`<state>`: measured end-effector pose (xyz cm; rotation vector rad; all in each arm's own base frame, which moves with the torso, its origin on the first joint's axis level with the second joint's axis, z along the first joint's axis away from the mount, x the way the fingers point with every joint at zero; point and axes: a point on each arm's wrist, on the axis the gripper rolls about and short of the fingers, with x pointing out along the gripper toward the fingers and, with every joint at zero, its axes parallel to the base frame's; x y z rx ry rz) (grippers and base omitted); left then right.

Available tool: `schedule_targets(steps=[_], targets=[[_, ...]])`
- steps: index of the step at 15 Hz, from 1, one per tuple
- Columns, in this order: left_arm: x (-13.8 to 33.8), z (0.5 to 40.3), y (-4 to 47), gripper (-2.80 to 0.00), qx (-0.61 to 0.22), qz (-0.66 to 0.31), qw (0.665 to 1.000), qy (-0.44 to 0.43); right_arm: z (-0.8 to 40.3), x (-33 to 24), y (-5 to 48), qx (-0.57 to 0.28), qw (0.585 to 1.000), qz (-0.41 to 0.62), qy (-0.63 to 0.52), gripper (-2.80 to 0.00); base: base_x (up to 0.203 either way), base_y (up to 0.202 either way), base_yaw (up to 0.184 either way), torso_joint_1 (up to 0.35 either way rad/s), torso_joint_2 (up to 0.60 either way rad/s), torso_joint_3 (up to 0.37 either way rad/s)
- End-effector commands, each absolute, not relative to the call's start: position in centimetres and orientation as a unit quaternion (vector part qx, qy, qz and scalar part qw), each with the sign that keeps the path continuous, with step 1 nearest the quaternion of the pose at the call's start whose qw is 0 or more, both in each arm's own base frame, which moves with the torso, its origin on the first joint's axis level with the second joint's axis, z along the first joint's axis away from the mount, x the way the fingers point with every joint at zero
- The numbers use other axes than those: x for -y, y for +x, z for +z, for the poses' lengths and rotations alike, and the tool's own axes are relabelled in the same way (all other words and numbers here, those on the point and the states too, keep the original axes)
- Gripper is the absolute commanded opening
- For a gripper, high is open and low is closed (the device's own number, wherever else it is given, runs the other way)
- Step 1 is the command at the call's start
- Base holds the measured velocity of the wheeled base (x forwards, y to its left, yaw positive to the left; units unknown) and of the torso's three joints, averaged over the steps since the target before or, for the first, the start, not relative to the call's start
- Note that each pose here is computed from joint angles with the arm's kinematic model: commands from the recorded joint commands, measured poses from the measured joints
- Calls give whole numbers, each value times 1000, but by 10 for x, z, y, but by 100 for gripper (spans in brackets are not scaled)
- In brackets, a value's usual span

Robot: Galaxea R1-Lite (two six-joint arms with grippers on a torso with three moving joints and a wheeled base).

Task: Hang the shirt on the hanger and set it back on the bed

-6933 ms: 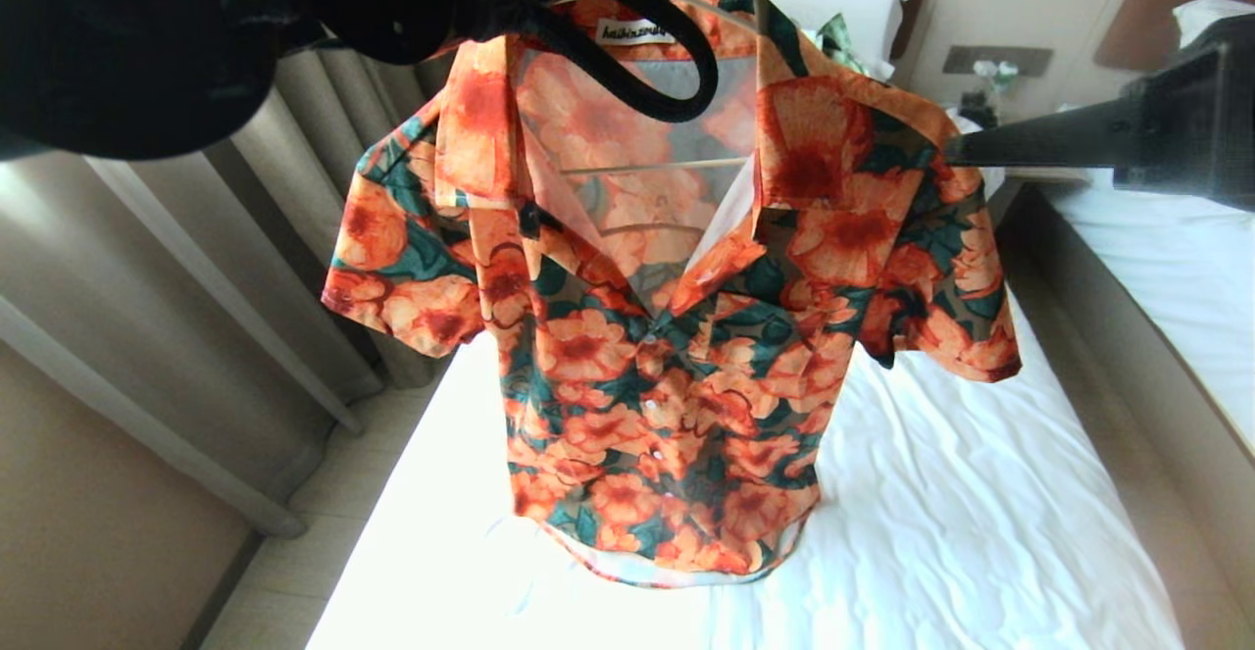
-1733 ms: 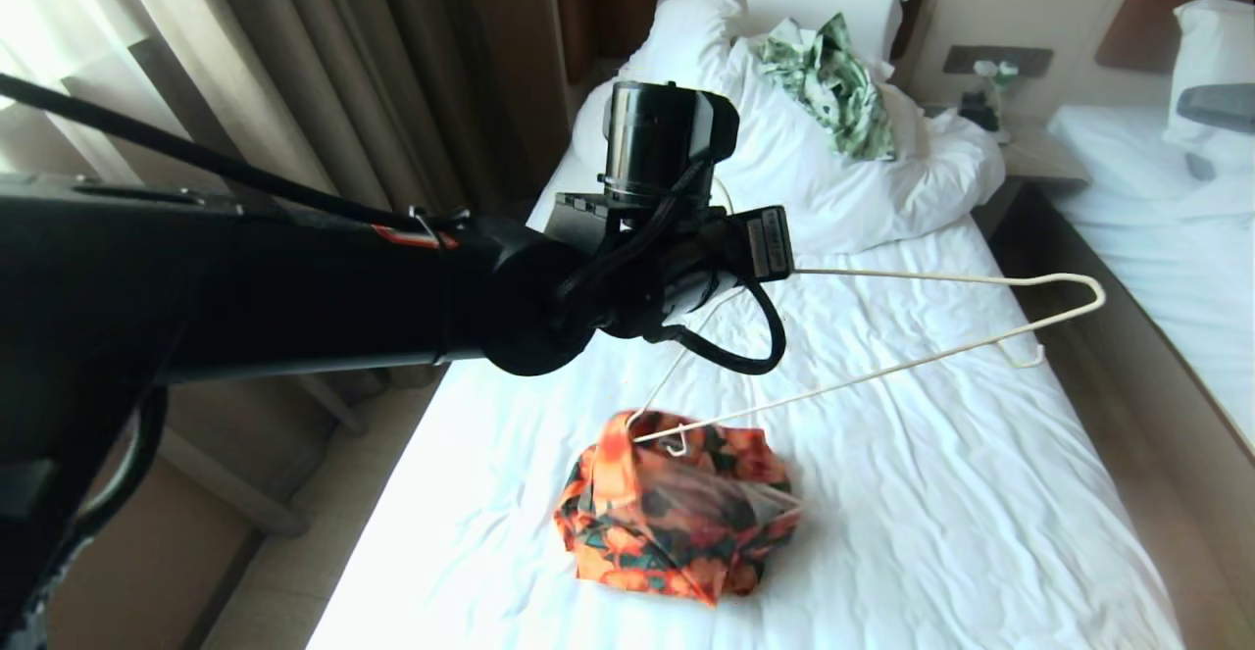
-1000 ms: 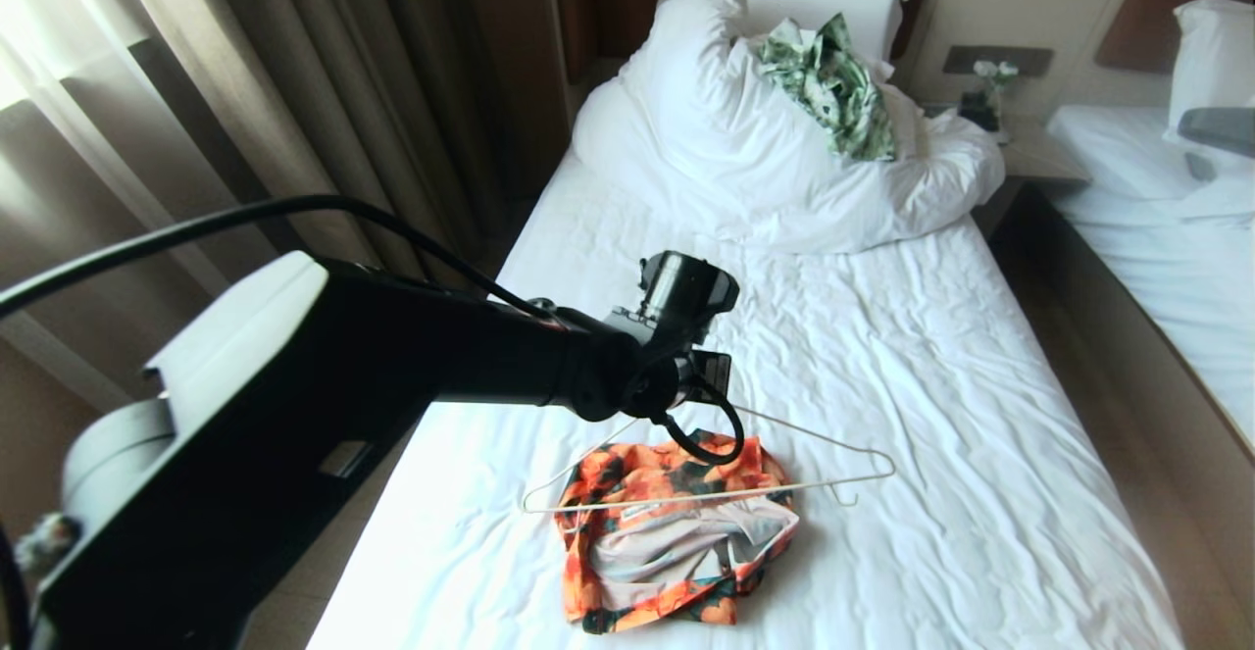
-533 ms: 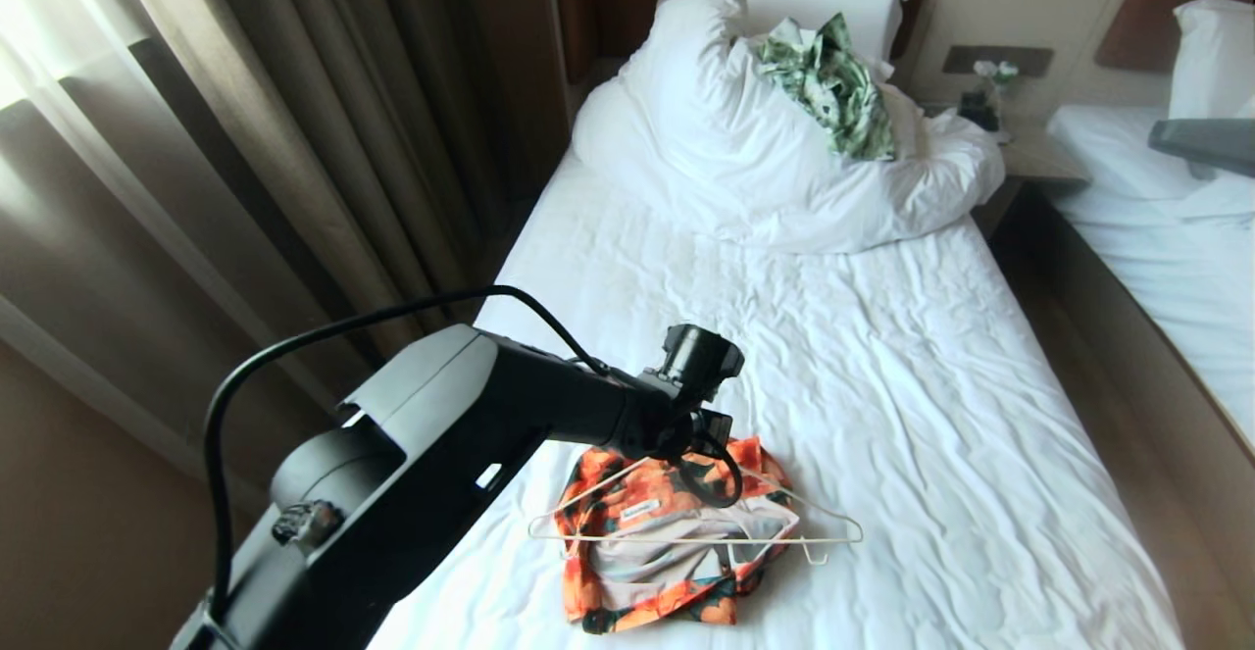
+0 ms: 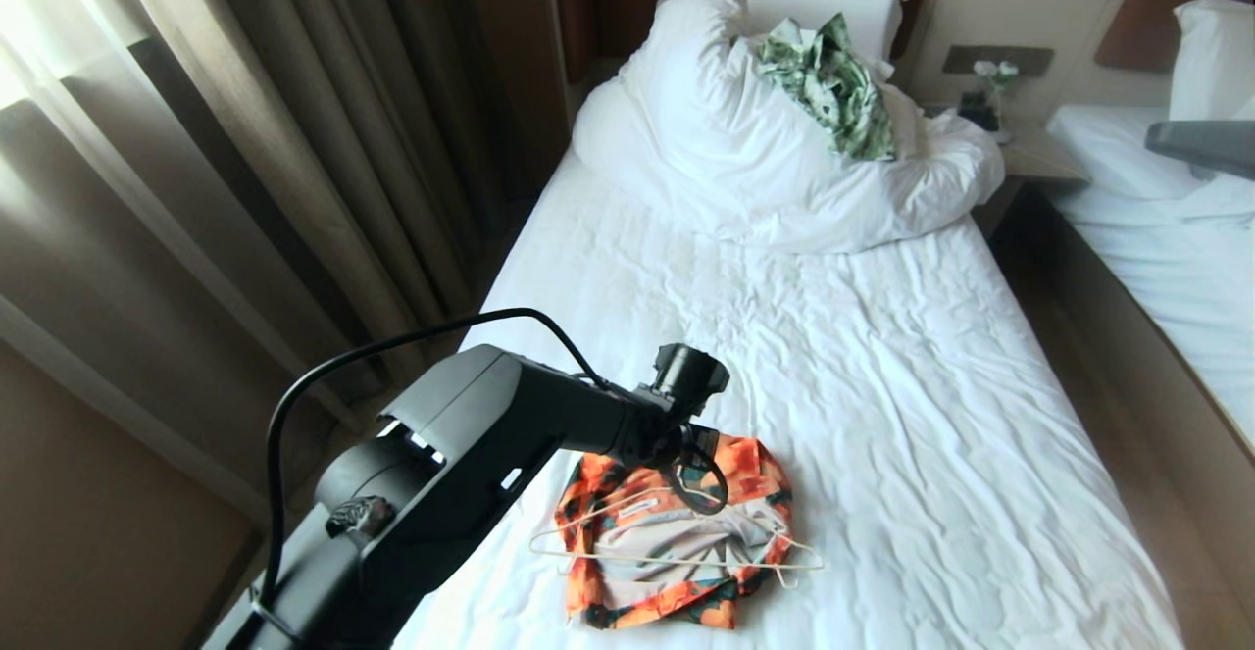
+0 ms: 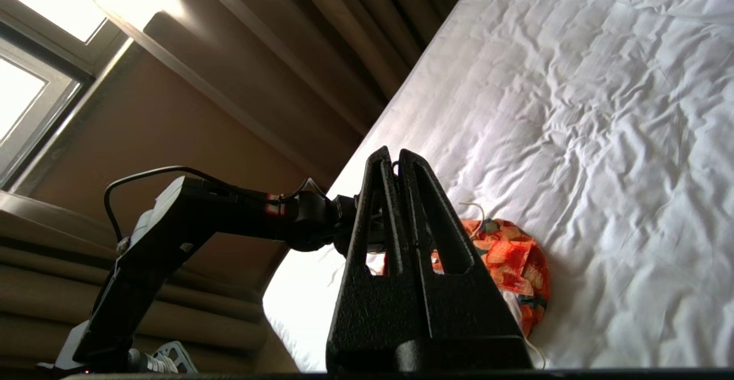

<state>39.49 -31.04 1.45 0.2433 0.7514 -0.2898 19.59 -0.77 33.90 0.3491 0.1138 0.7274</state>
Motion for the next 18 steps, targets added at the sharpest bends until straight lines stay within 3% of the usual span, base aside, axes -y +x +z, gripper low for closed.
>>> schedule_targets(steps=[1, 4, 5, 6, 12, 15, 18], targets=[[307, 20, 388, 0, -370, -140, 910, 123, 338, 5, 196, -59, 915, 362, 170, -280, 0, 0, 0, 0, 0, 0], [293, 43, 361, 0, -382, -141, 905, 127, 335, 4, 195, -59, 915, 362, 166, -280, 0, 0, 0, 0, 0, 0], [285, 53, 351, -177, -382, -138, 905, 124, 334, 4, 195, -59, 916, 364, 158, -280, 0, 0, 0, 0, 0, 0], [276, 62, 340, -280, -379, -135, 908, 119, 331, 2, 196, -60, 915, 369, 152, -280, 0, 0, 0, 0, 0, 0], [197, 155, 262, -280, -289, -113, 949, 54, 317, -14, 173, -53, 908, 401, 105, -280, 0, 0, 0, 0, 0, 0], [153, 214, 215, -280, -200, -101, 975, 4, 311, -12, 148, -43, 922, 371, 102, -280, 0, 0, 0, 0, 0, 0], [113, 243, 169, -280, -134, -86, 987, -31, 311, -8, 110, -12, 942, 320, 95, -280, 0, 0, 0, 0, 0, 0]])
